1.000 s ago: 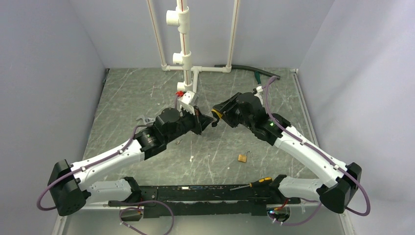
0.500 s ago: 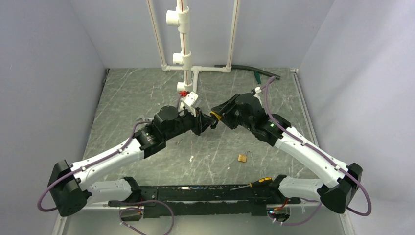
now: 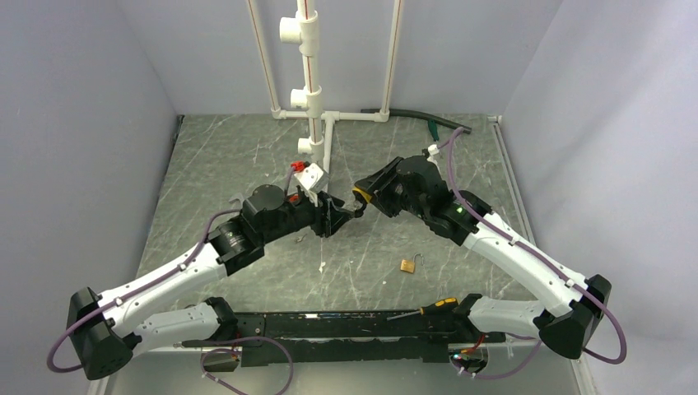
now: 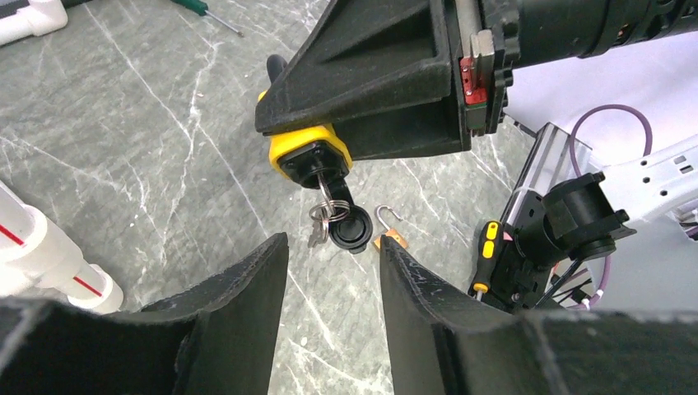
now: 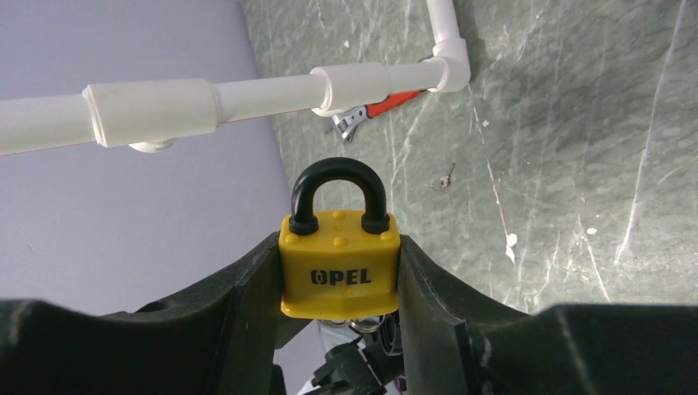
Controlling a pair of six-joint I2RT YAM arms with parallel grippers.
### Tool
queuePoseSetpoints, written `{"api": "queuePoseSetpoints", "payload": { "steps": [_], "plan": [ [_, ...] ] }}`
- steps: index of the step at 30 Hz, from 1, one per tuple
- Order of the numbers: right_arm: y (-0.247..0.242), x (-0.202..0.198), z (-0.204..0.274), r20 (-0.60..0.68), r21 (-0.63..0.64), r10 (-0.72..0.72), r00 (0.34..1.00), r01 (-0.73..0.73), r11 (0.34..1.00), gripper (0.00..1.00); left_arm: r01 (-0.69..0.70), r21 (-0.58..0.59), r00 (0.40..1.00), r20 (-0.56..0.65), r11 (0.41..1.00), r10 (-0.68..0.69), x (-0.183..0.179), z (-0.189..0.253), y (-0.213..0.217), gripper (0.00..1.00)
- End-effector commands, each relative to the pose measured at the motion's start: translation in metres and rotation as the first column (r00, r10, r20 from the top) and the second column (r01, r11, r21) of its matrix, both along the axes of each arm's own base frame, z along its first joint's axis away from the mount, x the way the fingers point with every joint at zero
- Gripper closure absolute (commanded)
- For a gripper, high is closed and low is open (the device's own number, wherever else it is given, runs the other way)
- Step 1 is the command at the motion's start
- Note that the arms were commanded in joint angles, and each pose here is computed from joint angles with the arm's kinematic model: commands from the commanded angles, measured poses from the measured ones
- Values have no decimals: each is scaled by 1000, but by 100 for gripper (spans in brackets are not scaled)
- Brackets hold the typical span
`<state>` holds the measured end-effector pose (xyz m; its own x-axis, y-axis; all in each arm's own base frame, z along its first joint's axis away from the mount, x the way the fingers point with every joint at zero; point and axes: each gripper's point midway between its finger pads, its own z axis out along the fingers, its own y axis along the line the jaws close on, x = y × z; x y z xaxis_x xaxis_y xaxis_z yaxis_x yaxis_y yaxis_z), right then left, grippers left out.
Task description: Unlock with the key
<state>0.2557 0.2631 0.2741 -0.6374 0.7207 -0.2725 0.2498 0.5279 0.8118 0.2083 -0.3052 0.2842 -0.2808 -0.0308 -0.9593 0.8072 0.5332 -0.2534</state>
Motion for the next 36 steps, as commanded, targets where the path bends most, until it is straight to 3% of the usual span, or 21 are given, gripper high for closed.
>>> {"api": "queuePoseSetpoints", "payload": {
  "steps": [1,24,36],
  "plan": [
    [6,4,48,95,98,5,995,-15,995,100,4,-1,1000,12,1000,-4,3,-1,-3,50],
    [11,1,39,87,98,35,996,-43,994,100,-12,-4,998,66,1000,13,18,8,-13,64],
    [9,3,33,89,77,26,996,-32,996,100,14,-25,997,82,1000,-12,12,23,-12,55]
  ]
}}
